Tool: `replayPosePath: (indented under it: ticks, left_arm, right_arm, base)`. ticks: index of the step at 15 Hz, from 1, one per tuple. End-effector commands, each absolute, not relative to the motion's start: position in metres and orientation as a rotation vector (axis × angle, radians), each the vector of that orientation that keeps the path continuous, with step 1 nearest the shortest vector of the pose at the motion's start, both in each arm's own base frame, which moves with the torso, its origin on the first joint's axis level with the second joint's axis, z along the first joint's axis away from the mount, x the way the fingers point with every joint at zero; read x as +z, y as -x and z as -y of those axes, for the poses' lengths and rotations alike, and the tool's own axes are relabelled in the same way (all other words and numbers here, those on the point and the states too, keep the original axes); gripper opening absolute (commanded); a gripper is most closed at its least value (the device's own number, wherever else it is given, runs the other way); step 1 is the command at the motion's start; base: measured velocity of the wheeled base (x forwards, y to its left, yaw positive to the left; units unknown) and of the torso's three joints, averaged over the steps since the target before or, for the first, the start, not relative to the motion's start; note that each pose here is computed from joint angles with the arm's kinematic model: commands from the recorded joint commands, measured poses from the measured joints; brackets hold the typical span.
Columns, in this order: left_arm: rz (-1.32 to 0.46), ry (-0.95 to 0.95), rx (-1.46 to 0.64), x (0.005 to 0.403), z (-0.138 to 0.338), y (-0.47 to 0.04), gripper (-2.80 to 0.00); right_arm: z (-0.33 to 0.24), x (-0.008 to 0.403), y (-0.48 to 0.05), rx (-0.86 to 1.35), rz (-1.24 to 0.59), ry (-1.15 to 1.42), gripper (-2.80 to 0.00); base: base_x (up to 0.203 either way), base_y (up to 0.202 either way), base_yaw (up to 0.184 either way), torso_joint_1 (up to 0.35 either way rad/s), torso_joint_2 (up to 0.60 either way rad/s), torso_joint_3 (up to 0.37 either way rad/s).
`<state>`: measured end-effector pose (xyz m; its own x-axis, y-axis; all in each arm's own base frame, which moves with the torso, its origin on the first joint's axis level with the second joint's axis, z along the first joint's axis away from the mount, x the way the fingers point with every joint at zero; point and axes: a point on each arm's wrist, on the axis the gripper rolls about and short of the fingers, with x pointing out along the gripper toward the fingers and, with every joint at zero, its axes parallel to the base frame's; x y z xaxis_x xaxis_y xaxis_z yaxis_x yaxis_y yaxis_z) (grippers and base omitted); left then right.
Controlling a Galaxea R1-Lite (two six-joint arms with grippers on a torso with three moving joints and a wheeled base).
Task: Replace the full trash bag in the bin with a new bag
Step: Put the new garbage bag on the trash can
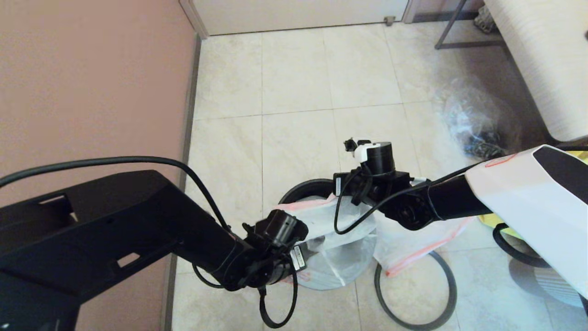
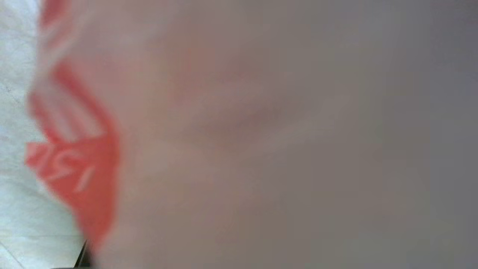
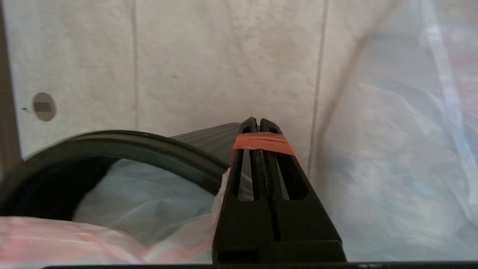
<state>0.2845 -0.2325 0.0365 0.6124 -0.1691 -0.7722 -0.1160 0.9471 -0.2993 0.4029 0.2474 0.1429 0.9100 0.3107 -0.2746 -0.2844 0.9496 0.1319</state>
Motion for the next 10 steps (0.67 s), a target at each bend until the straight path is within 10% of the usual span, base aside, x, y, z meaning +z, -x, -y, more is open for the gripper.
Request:
replayPosePath:
  ticks: [1,10]
  left_arm:
    - [-0.921,0.333,-0.037,0.034,0.235,-0.282,-2.80]
    - [-0.921,0.312,-0.052,0.031,0.235,-0.280,-2.80]
  right_arm:
    - [-0.252,0.148,-0.401,0.320,-0.286,-0.099,-2.80]
    - [-0.251,0.180,-0.389,0.332,-0.282,-0.199,-2.80]
  base:
    - [0.000,0.000,0.000,0.000,0.00,0.000]
    - [0.000,0.000,0.000,0.000,0.00,0.000]
